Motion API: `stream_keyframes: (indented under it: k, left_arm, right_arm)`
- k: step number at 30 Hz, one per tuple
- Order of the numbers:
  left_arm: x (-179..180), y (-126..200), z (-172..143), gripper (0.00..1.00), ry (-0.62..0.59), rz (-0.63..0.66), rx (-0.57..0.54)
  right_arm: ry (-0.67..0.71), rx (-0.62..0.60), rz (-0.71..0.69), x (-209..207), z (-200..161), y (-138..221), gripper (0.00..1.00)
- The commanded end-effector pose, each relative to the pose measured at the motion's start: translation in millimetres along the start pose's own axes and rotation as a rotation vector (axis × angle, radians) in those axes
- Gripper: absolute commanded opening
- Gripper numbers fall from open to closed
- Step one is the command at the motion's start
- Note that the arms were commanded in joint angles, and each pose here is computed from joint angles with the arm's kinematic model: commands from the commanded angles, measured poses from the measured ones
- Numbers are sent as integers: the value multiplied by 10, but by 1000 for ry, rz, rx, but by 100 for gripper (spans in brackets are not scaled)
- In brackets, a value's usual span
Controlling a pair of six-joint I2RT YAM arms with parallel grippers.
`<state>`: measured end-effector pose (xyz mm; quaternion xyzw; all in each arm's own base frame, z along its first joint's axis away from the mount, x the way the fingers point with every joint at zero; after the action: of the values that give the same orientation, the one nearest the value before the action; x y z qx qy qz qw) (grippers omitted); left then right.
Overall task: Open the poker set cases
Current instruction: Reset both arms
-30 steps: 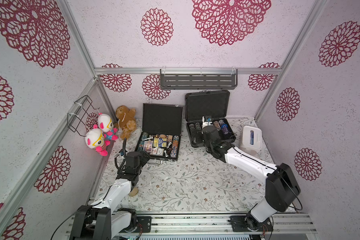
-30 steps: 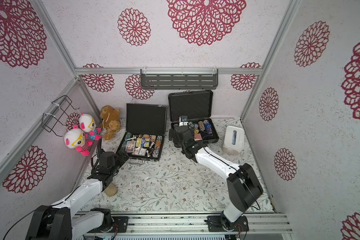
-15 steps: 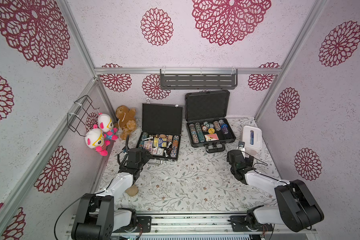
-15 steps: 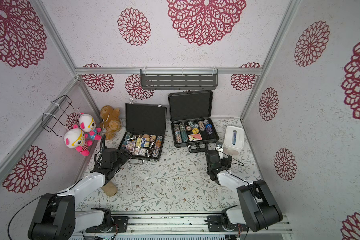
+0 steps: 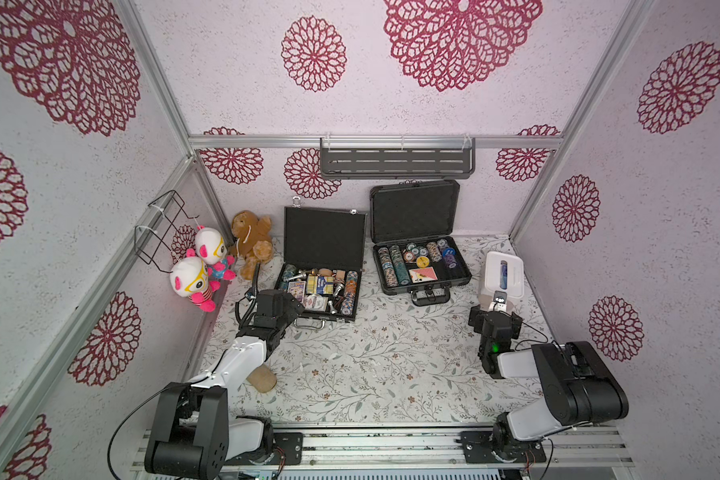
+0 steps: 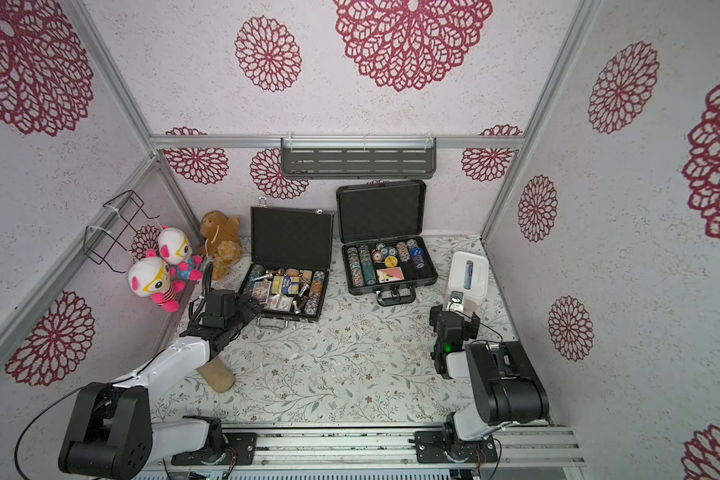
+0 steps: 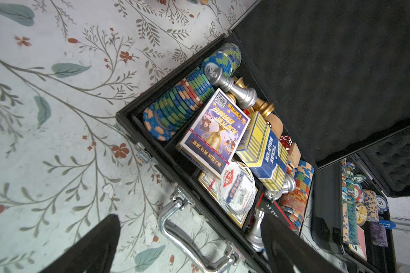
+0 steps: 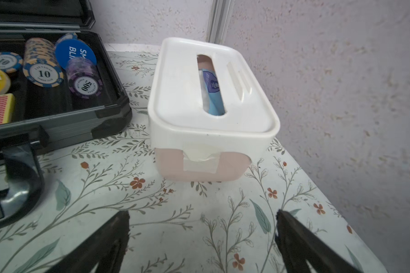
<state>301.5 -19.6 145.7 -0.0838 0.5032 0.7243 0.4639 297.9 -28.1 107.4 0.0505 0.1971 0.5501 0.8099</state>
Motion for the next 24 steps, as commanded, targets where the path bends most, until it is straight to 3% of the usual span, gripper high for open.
stream_keyframes:
  k: [1, 6, 9, 17, 22, 24]
  left_arm:
    - [-69, 122, 71, 97, 12, -90, -84]
    - [-68, 248, 99, 97, -43, -143, -226]
    - [-159, 368, 162, 97, -149, -162, -263]
    - [74, 616, 573, 97, -232, 178, -654]
    - [90, 569, 653, 97, -358, 354, -672]
    - [28, 472, 635, 97, -524, 385, -611]
  right_arm:
    - [-108, -168, 94, -17, 181, 95, 99]
    - [-70, -153, 79, 53, 225, 44, 99]
    - [-56, -150, 115, 100, 228, 38, 99]
    - [-56, -155, 113, 94, 230, 38, 99]
    - [-56, -157, 112, 94, 233, 37, 99]
    - [-56, -156, 111, 92, 231, 36, 99]
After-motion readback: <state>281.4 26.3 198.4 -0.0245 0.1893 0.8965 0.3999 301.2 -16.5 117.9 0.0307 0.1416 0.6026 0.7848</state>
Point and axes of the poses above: each gripper's point midway between its finger pads, its own y axis back along the fingers, its own x axis along the line the jaws close on, z = x × y, the point moved 7 cm from there along y, back along the fingers, and after that the axes turned 9 degrees about y, right-handed, at the moved point
